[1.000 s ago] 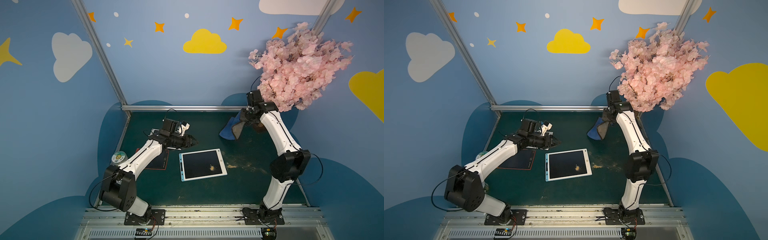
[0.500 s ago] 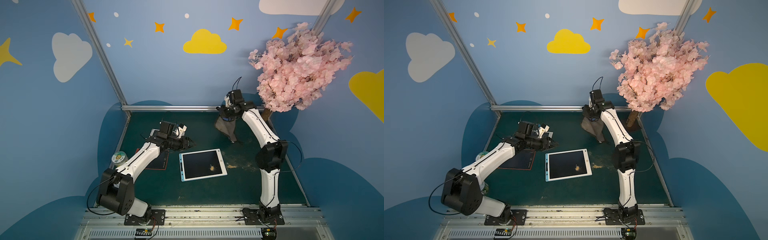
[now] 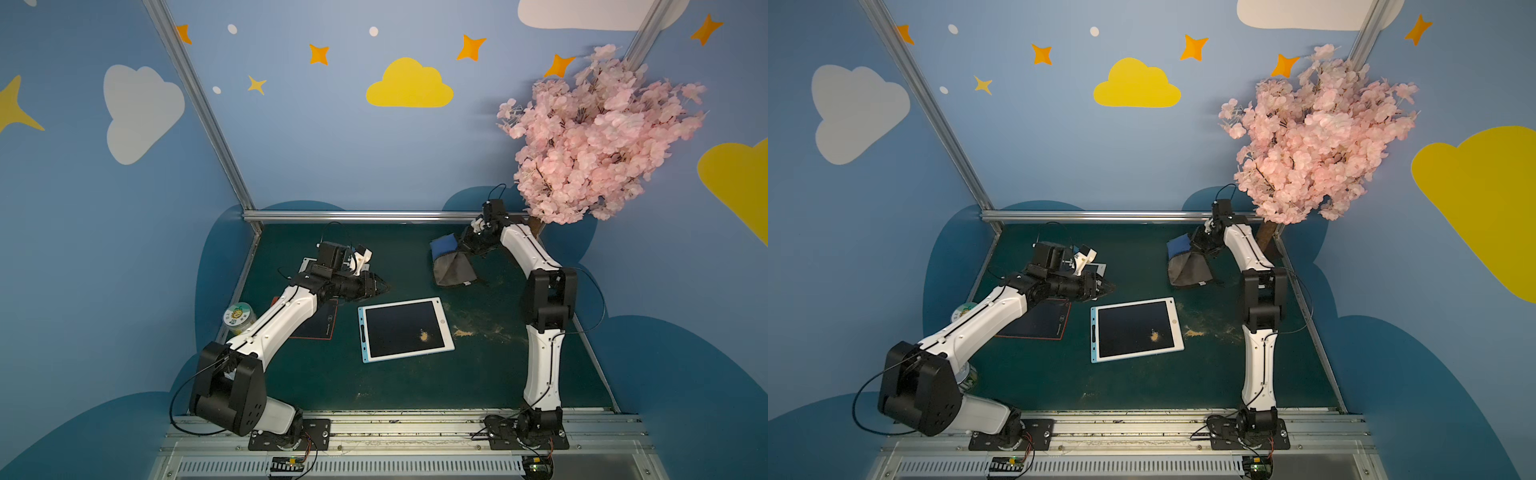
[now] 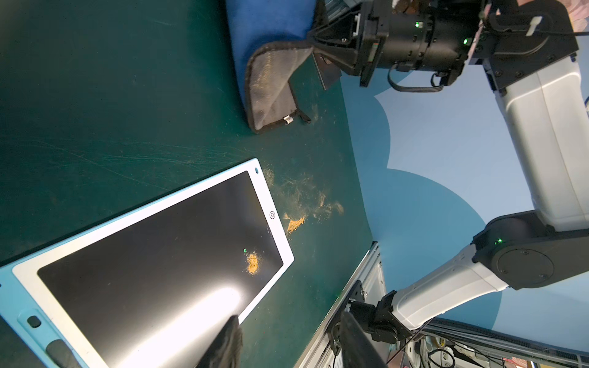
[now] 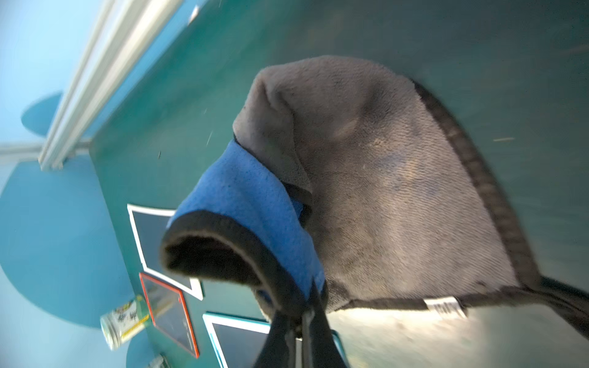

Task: Wipe the drawing tablet
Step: Adjust the cleaning item at the center of the board.

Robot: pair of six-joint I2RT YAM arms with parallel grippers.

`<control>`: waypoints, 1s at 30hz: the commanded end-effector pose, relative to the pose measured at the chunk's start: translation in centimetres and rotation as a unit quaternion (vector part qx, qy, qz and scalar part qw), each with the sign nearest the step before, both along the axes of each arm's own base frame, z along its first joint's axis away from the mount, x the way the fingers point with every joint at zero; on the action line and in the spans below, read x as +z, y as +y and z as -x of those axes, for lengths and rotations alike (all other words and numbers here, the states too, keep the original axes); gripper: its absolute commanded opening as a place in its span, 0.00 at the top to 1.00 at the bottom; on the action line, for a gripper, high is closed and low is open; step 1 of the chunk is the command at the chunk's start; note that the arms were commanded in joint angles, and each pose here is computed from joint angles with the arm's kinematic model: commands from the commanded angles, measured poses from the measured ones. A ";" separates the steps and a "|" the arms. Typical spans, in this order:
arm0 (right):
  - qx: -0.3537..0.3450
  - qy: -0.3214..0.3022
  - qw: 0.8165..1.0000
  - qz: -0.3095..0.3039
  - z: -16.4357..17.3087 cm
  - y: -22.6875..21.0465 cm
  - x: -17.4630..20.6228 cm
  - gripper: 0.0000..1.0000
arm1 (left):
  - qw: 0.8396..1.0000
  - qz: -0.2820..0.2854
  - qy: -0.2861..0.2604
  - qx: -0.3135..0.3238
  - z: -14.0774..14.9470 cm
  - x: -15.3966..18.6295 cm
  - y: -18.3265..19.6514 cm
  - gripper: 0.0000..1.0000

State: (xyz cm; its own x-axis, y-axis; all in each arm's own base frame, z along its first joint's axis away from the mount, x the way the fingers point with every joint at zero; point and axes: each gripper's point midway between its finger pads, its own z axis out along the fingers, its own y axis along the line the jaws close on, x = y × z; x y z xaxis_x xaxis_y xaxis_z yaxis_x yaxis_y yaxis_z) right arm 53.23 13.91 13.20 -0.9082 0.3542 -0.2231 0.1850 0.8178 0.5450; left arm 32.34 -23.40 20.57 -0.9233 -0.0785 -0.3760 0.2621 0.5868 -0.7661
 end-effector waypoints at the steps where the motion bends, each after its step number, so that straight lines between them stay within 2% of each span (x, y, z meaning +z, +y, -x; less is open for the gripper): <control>1: -0.004 -0.009 0.999 0.043 0.7 -1.5 0.9 0.95 | 1.000 0.008 -0.004 -0.003 -0.5 0.7 -0.2 0.50; 3: 0.007 0.013 0.998 0.056 1.0 -1.8 -0.3 0.54 | 1.000 0.007 -0.004 -0.004 -0.5 0.7 -0.3 0.50; 4: 0.009 0.026 0.997 0.071 1.2 -2.1 -0.9 0.42 | 1.000 0.007 -0.004 -0.004 -0.6 0.8 -0.2 0.50; 6: 0.009 0.051 0.990 0.127 2.0 -3.3 -1.6 0.26 | 1.000 0.006 -0.005 -0.003 -0.6 0.8 -0.2 0.50; 9: 0.008 0.048 0.976 0.211 2.6 -4.6 -1.3 0.14 | 1.000 0.006 -0.003 -0.004 -0.5 0.7 -0.3 0.50; 14: 0.022 0.024 0.953 0.302 2.5 -5.6 -0.7 0.02 | 1.000 0.008 -0.001 -0.004 -0.7 0.7 -0.3 0.50; 18: -0.008 0.040 0.940 0.338 2.4 -7.1 -1.6 0.02 | 1.000 0.008 -0.005 -0.005 -0.7 1.0 -0.4 0.50; 21: -0.004 0.046 0.950 0.309 2.2 -6.4 -1.9 0.02 | 1.000 0.007 -0.005 -0.006 -0.6 1.0 -0.3 0.50; 25: 0.058 0.012 0.970 0.238 1.1 -2.1 -1.4 0.05 | 1.000 0.006 -0.004 -0.006 -0.6 0.8 -0.3 0.50; 30: 0.149 -0.041 0.959 0.236 0.4 4.4 -2.0 0.08 | 1.000 0.007 -0.006 -0.007 -0.5 1.0 -0.3 0.50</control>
State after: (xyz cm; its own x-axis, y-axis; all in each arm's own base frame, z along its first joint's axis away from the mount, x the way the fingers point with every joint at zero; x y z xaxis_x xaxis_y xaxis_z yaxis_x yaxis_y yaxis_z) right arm 52.85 13.10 11.87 -0.9337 0.0584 -0.3533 0.0361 0.9969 0.0695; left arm 32.76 -23.56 20.71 -0.9235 -0.0778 -0.3756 0.2624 0.5862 -0.7665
